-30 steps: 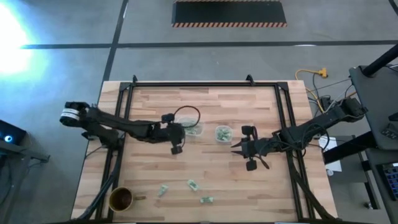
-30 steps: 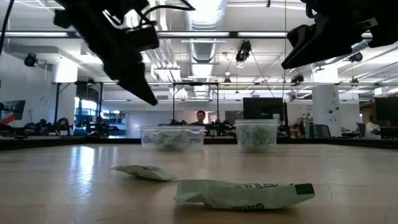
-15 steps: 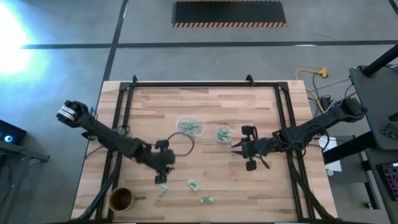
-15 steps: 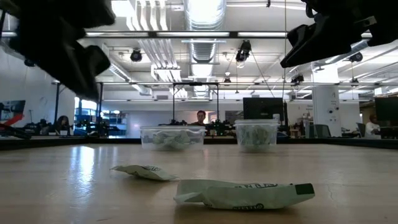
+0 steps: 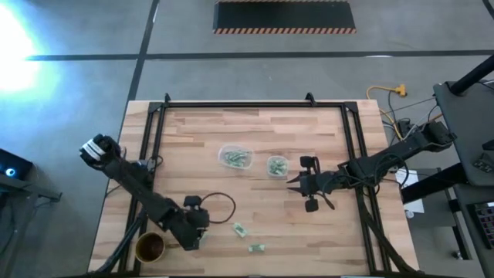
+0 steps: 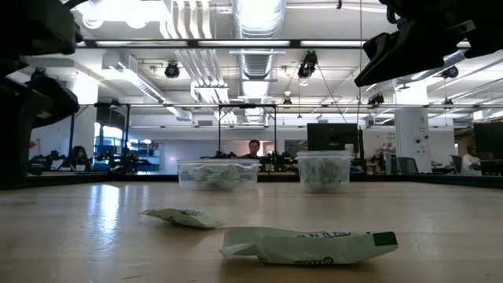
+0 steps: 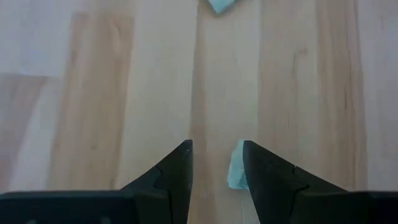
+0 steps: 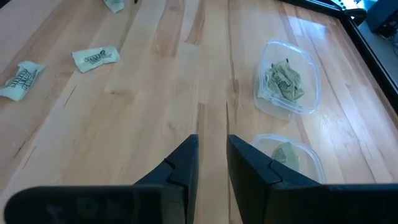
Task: Pick and place items into bin
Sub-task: Put the green stevia packet into the left transparent bin, then put the green stevia packet into the right transparent bin
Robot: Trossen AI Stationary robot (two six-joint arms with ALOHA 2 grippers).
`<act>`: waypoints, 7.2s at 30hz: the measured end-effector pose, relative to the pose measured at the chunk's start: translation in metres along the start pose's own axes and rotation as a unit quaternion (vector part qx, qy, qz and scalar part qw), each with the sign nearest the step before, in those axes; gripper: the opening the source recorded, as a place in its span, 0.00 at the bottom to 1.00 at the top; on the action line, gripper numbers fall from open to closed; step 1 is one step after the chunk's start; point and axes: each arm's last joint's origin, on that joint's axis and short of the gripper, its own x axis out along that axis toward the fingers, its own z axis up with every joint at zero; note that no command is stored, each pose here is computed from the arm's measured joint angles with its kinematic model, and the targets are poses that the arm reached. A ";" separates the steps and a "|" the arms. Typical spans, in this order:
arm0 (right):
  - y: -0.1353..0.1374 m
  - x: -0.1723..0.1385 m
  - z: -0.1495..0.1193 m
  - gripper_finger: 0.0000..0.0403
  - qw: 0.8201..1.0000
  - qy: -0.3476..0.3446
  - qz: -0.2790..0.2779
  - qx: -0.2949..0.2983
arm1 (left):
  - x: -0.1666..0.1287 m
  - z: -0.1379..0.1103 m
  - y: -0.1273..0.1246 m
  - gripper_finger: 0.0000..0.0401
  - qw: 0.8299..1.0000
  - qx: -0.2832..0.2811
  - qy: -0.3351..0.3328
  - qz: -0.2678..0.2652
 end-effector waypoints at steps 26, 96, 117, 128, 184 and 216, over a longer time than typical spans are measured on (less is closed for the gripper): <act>0.000 0.001 -0.003 0.18 1.000 -0.001 0.000 0.007 | 0.017 -0.005 -0.031 0.31 0.999 -0.024 0.034 -0.019; 0.001 0.002 -0.004 0.18 1.000 -0.017 0.000 0.000 | 0.014 0.119 0.190 0.00 0.940 0.043 -0.082 0.330; 0.007 0.004 -0.005 0.18 0.995 -0.042 0.093 0.020 | 0.007 0.119 0.170 0.35 0.949 0.048 -0.105 0.293; 0.047 0.046 -0.016 0.18 0.955 -0.115 0.274 -0.014 | 0.009 0.102 0.106 0.35 0.963 0.116 -0.121 0.209; 0.147 0.142 -0.001 0.42 0.948 -0.055 0.265 -0.166 | 0.009 0.092 0.083 0.35 0.967 0.123 -0.128 0.183; 0.153 0.159 -0.009 0.28 0.951 -0.022 0.259 -0.166 | 0.009 0.091 0.084 0.35 0.967 0.123 -0.127 0.185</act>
